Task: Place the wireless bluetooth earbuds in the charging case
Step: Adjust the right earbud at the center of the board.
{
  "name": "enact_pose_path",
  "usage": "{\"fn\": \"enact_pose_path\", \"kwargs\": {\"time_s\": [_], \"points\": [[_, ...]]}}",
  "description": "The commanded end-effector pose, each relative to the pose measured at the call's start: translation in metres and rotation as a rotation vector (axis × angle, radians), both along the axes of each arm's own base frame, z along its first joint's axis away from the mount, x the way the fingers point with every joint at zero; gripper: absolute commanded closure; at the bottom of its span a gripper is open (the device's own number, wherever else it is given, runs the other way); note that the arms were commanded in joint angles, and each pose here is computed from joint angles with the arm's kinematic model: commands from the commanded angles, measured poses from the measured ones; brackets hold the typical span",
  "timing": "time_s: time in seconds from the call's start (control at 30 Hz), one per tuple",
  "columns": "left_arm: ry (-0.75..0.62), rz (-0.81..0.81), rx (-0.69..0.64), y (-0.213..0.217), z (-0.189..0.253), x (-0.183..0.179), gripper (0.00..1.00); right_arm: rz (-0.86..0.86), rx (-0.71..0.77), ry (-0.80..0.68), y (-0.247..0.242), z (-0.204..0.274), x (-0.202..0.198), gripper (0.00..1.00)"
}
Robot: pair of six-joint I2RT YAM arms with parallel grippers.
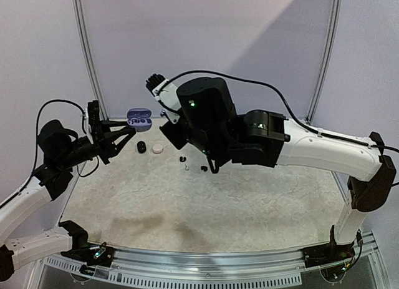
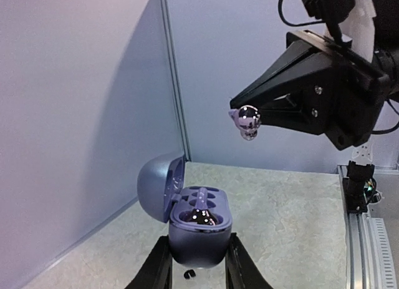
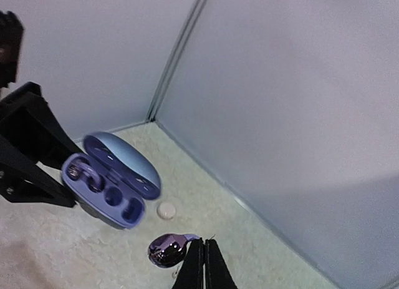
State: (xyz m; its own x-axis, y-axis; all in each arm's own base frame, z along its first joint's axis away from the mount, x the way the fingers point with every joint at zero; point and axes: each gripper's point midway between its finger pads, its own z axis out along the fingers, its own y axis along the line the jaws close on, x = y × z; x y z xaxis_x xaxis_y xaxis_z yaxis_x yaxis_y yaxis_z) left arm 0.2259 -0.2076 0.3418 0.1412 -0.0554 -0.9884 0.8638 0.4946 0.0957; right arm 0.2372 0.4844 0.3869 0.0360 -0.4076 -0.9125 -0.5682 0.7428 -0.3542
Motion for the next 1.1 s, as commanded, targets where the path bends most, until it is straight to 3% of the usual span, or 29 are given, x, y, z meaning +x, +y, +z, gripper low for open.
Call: {"fn": "enact_pose_path", "kwargs": {"time_s": [0.0,0.1,0.63,0.93,1.07], "points": [[-0.212,-0.095,-0.004,-0.006,0.047,-0.029,1.00,0.082,-0.011,-0.348,0.032,0.067,-0.030,1.00],[-0.251,-0.112,0.006,-0.007,0.055,-0.034,1.00,0.129,-0.035,-0.408,0.046,0.077,-0.042,1.00],[-0.274,-0.165,0.003,-0.009,0.065,-0.045,1.00,0.259,-0.067,-0.388,0.050,0.072,-0.059,1.00],[-0.205,-0.174,-0.032,-0.009,0.065,-0.044,1.00,0.257,-0.016,-0.360,0.041,0.080,-0.060,1.00],[-0.166,-0.092,-0.022,-0.005,0.059,-0.029,1.00,0.160,0.011,-0.326,0.024,0.087,-0.047,1.00]]}}
